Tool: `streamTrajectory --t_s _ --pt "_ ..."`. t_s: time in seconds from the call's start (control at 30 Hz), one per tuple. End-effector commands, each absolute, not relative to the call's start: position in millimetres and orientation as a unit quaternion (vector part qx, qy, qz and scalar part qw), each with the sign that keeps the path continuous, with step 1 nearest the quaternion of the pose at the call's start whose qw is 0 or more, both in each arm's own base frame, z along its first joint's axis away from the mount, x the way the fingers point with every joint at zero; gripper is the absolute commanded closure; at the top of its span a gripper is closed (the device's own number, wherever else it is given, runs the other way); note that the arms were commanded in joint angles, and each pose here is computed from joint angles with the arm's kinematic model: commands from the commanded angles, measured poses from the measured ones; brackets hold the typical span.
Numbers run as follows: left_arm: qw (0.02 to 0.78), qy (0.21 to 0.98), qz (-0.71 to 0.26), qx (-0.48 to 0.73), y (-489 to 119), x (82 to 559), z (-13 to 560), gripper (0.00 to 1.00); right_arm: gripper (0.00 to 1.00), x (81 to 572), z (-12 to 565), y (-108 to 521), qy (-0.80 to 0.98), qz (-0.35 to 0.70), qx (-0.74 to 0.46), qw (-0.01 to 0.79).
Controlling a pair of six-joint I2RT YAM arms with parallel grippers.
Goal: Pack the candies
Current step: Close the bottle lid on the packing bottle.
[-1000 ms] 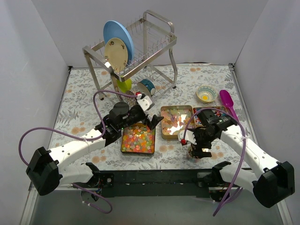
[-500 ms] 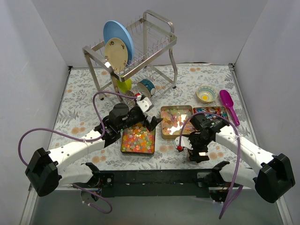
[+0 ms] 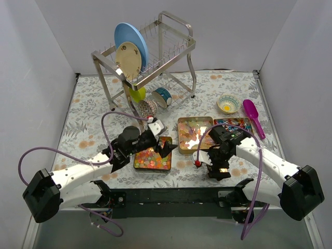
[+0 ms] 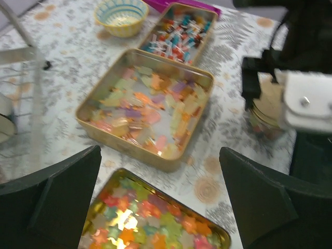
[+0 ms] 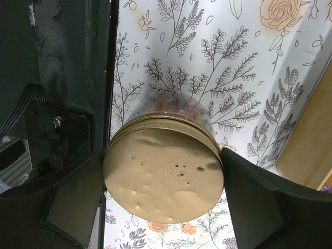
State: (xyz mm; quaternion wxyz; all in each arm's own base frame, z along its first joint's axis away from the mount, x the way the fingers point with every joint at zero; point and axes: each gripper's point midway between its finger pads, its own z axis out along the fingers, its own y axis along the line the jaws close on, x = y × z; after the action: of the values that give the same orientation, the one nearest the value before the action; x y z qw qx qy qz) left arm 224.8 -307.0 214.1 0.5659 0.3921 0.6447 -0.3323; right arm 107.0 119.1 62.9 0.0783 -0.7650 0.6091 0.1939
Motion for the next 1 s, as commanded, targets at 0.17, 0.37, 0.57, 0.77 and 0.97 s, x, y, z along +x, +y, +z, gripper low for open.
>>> streamTrajectory --t_s 0.17,0.37,0.57,0.77,0.97 --pt "0.547 0.555 -0.437 0.449 -341 133 168 0.02 0.02 85 51 113 0.638 0.207 -0.737 0.085" --pt "0.550 0.519 -0.474 0.451 -371 108 155 0.02 0.02 93 64 116 0.649 0.198 -0.726 0.109" --pt "0.553 0.496 -0.501 0.445 -397 93 139 0.02 0.02 99 63 115 0.661 0.181 -0.719 0.118" --pt "0.556 0.470 -0.524 0.443 -424 86 126 0.02 0.02 98 51 106 0.664 0.166 -0.721 0.107" --pt "0.585 0.465 -0.507 0.428 -450 102 115 0.02 0.02 97 40 92 0.662 0.139 -0.730 0.092"
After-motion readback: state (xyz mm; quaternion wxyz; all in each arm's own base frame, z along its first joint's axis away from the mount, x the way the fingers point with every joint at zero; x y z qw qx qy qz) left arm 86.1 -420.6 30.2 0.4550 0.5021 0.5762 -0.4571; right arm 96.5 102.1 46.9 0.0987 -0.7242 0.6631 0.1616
